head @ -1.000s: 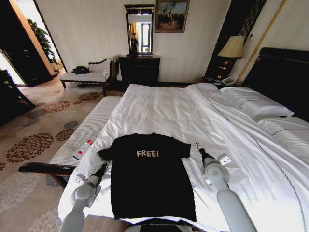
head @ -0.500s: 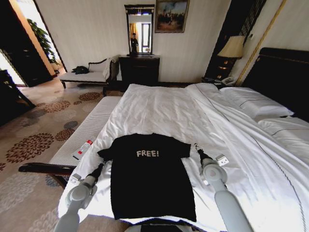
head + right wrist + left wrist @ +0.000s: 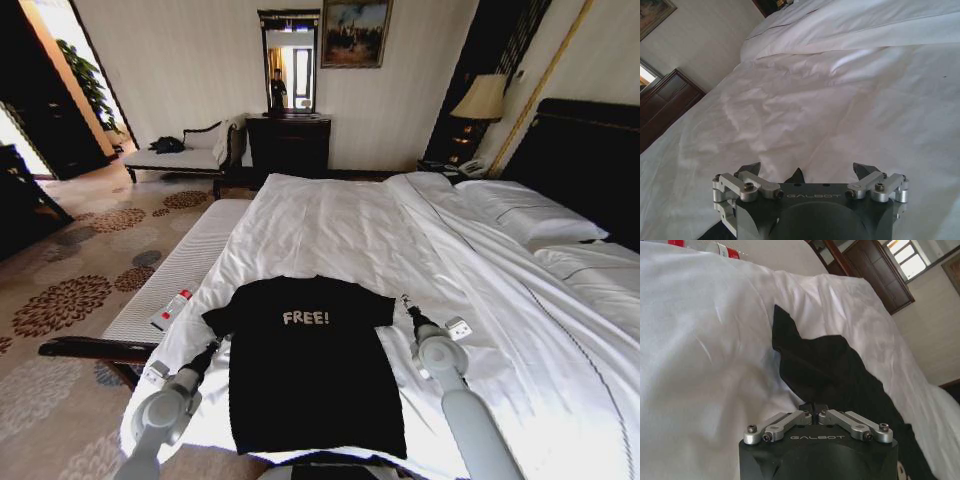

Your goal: Fold the clothes on the bed.

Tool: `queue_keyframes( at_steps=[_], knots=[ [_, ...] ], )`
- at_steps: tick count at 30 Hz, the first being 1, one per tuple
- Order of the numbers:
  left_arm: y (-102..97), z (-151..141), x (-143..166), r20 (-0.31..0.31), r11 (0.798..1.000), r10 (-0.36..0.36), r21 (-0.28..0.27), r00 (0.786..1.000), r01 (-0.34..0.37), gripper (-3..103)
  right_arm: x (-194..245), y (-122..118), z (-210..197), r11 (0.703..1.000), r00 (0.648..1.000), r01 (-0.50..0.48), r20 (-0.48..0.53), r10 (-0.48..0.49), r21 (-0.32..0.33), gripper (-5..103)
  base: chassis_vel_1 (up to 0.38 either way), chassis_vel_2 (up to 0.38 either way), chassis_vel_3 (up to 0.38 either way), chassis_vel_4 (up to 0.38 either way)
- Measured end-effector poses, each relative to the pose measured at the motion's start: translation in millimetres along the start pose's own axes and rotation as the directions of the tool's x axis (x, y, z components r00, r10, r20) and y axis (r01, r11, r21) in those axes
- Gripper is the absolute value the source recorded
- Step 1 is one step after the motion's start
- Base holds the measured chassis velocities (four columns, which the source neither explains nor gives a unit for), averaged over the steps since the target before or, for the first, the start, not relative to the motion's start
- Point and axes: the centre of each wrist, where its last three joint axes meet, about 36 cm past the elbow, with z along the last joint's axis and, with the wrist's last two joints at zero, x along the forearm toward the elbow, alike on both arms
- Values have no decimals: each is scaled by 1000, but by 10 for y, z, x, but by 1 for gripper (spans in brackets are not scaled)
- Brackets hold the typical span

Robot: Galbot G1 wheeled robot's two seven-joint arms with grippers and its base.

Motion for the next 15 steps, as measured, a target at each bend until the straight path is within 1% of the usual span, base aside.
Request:
queue_keyframes(
  at_steps=[4,6,7,8,9,12,13,15],
  knots=[
    [0,39,5,6,1000,-17,-27,1000,17,0,-14,-9,8,1000,1000,-2,-1,2,3,100,0,0,0,0],
    [-18,55,37,17,999,-18,-40,1000,19,11,-31,-18,7,1000,1000,-4,0,4,5,100,0,0,0,0],
    [-18,55,37,17,999,-18,-40,1000,19,11,-31,-18,7,1000,1000,-4,0,4,5,100,0,0,0,0],
    [-40,53,70,24,999,-14,-45,1000,15,16,-43,-19,2,1000,1000,-3,0,3,5,100,0,0,0,0],
    [-48,50,83,27,999,-12,-46,1000,13,16,-46,-19,2,1000,1000,-3,1,3,5,100,0,0,0,0],
    [-121,4,254,72,998,-4,-66,997,9,32,-85,-25,-5,1000,1000,5,-3,-5,-1,100,0,0,0,0],
    [-121,4,254,72,998,-4,-66,997,9,32,-85,-25,-5,1000,1000,5,-3,-5,-1,100,0,0,0,0],
    [-183,-64,445,137,998,-3,-67,991,13,44,-120,-47,8,1000,1000,14,-17,-14,-11,100,0,0,0,0]
  ],
)
